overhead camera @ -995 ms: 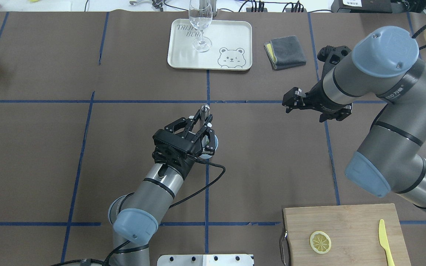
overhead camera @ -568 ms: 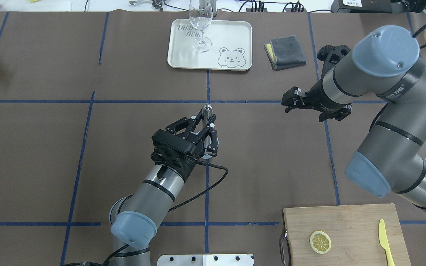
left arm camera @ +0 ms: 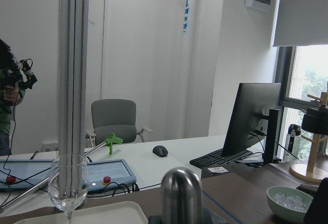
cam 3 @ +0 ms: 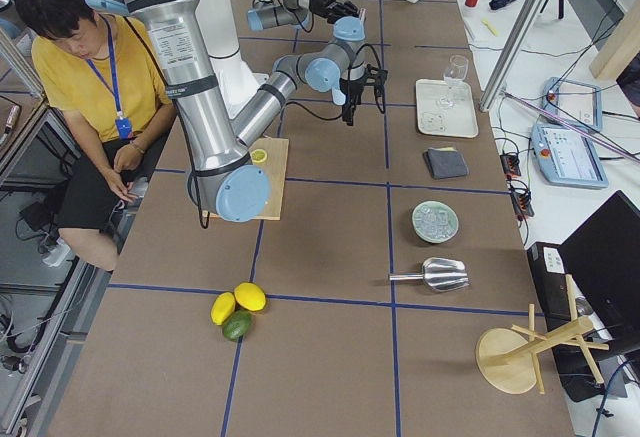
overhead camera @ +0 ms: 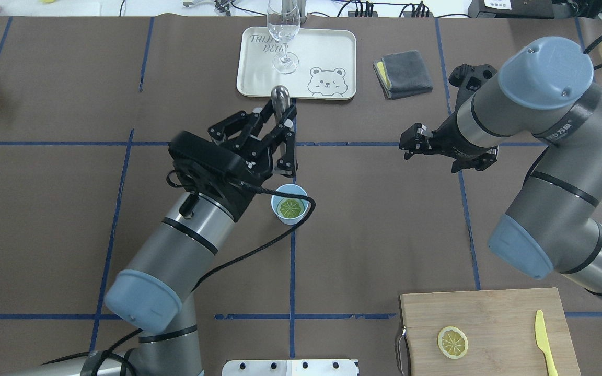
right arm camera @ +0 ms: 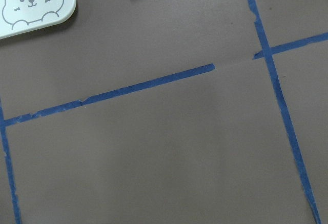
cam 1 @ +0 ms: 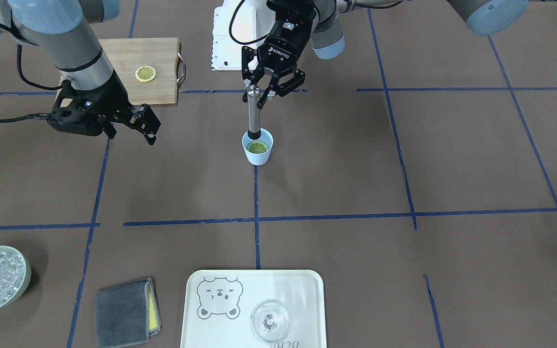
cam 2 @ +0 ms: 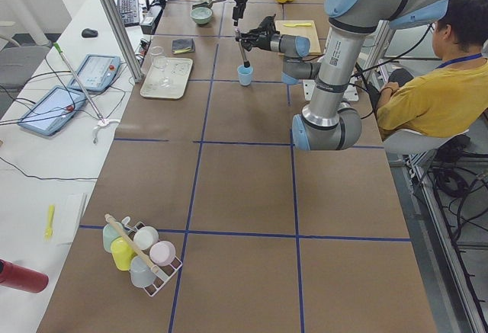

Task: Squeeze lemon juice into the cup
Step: 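Lift the muddler out of the cup and carry it back toward its spot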

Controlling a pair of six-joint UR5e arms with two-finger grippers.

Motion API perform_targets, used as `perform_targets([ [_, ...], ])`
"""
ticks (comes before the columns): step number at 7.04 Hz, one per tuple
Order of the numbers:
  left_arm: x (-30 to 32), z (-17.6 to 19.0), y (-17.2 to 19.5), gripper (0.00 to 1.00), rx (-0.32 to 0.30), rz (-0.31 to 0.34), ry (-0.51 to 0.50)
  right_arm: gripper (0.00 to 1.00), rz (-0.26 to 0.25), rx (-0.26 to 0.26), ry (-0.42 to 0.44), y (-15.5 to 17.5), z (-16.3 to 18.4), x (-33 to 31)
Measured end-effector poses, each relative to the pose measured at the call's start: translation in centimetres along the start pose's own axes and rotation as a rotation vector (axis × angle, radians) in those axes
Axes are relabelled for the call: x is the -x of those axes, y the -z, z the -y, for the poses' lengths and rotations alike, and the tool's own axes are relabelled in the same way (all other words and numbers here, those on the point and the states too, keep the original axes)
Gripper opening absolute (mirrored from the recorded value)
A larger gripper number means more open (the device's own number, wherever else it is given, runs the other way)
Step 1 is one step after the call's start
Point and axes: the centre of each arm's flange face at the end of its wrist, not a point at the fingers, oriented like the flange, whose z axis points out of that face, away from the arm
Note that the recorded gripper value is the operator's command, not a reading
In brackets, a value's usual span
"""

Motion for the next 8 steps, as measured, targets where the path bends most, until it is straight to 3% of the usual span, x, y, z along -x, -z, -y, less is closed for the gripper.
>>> perform_targets([
  [1, 2.1, 1.4, -0.1, 0.00, -0.018, 0.014, 0.008, 1.00, -0.003, 0.000, -0.002, -0.1, 0.0, -0.2],
  [2, 5.3, 0.6, 0.1, 0.00, -0.001, 0.045, -0.012, 1.00, -0.011, 0.001, -0.006, -0.3, 0.0, -0.7],
  [4, 12.8, -1.9, 0.4, 0.00, 0.090, 0.076, -0.056, 1.00, -0.034, 0.003, -0.016, -1.1, 0.1, -1.9],
  [5, 17.7, -2.5, 0.3, 0.00, 0.194, 0.046, -0.038, 1.00, -0.041, 0.003, -0.019, -1.4, 0.1, -2.2],
  [7, 28.9, -0.8, 0.1, 0.00, 0.492, -0.002, -0.039, 1.00, -0.042, 0.004, -0.020, -1.4, 0.1, -2.4],
  [8, 33.2, 0.7, 0.3, 0.00, 0.643, 0.005, -0.018, 1.00, -0.043, 0.005, -0.021, -1.4, 0.0, -2.5],
])
